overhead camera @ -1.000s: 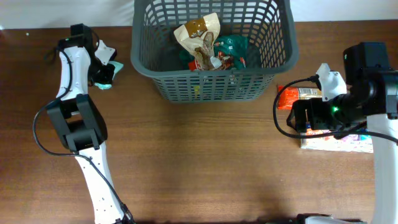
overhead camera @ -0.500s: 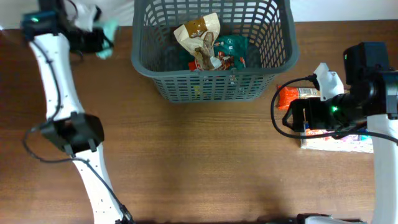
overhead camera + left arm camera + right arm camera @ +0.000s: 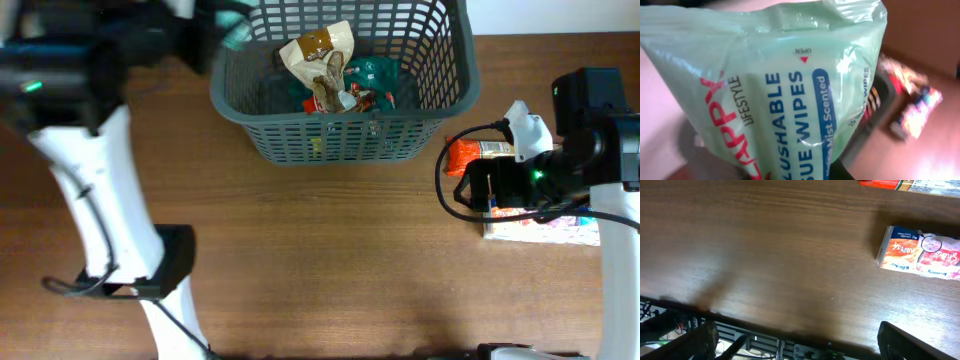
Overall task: Pack container
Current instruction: 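Lift the wipes pack and drop it into the basket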
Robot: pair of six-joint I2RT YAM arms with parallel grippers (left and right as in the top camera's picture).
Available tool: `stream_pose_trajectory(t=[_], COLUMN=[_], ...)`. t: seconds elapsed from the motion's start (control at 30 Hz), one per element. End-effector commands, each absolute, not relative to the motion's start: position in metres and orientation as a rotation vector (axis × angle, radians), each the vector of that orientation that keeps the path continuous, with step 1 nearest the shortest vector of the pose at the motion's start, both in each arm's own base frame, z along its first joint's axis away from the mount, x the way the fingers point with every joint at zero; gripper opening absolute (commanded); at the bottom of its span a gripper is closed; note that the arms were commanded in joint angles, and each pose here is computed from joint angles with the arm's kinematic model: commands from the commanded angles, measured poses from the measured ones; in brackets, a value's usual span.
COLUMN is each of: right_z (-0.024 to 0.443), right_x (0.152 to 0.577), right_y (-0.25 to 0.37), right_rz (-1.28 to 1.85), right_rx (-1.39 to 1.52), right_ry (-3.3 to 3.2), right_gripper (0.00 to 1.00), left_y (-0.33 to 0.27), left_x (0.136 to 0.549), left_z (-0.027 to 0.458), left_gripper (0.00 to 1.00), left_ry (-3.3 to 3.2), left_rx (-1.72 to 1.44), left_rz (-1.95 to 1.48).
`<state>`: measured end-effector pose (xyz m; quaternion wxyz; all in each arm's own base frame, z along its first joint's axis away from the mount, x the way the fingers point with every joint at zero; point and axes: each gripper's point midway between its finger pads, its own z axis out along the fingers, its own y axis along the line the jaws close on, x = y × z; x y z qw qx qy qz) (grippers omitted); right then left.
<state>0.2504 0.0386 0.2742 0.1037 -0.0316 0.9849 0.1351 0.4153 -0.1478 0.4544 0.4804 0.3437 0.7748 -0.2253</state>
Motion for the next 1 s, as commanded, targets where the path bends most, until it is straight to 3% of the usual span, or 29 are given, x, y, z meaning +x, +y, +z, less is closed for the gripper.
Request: stream_pose_trajectory(t=[0.0,0.27,0.43,0.67,0.7,0.83,0.87,0.9,0.97], right_z=[0.279,0.279,0.279,0.279,0.279,0.279,0.279,0.279,0.279], right_x=[0.251,0.251,0.251,0.251,0.251,0.251,0.251,0.251,0.251], right_y=[0.041,0.041,0.041,0.041,0.041,0.041,0.041,0.041,0.041], right_rz=[0.425,0.426,0.425,0.425,0.425,0.426,0.425,0.425,0.426], right_rx=[-0.088,-0.087,-0.087,-0.087,-0.087,-0.087,-0.087,-0.087,-0.087], right_ry=[2.889,2.890,2.890,2.890,2.890,2.890,2.890,2.890,2.890], right_gripper=[0.99,0.99,0.99,0.99,0.99,0.99,0.99,0.99,0.99], left_y=[-0.174,-0.215,-0.215,-0.189,-0.186,-0.182,-0.182,-0.182,-0.182], left_x=[0.435,0.467,0.498,0.512,0.512,0.508,0.508,0.508,0.508], left_z=[0.399,0.325,0.286,0.231,0.226,0.216,0.216,0.216,0.223], left_gripper=[0.02,0.02,0.04,0.09,0.14,0.51,0.81,0.93,0.94], left_ry=[2.017,2.166,2.214,2.418,2.443,2.501,2.504,2.507,2.499], left_rx=[0.969,1.037,0.972,0.815,0.791,0.754,0.751,0.735,0.720], left_rz=[-0.407,-0.254,-0.253,-0.232,-0.229,-0.241,-0.242,-0.246,-0.250])
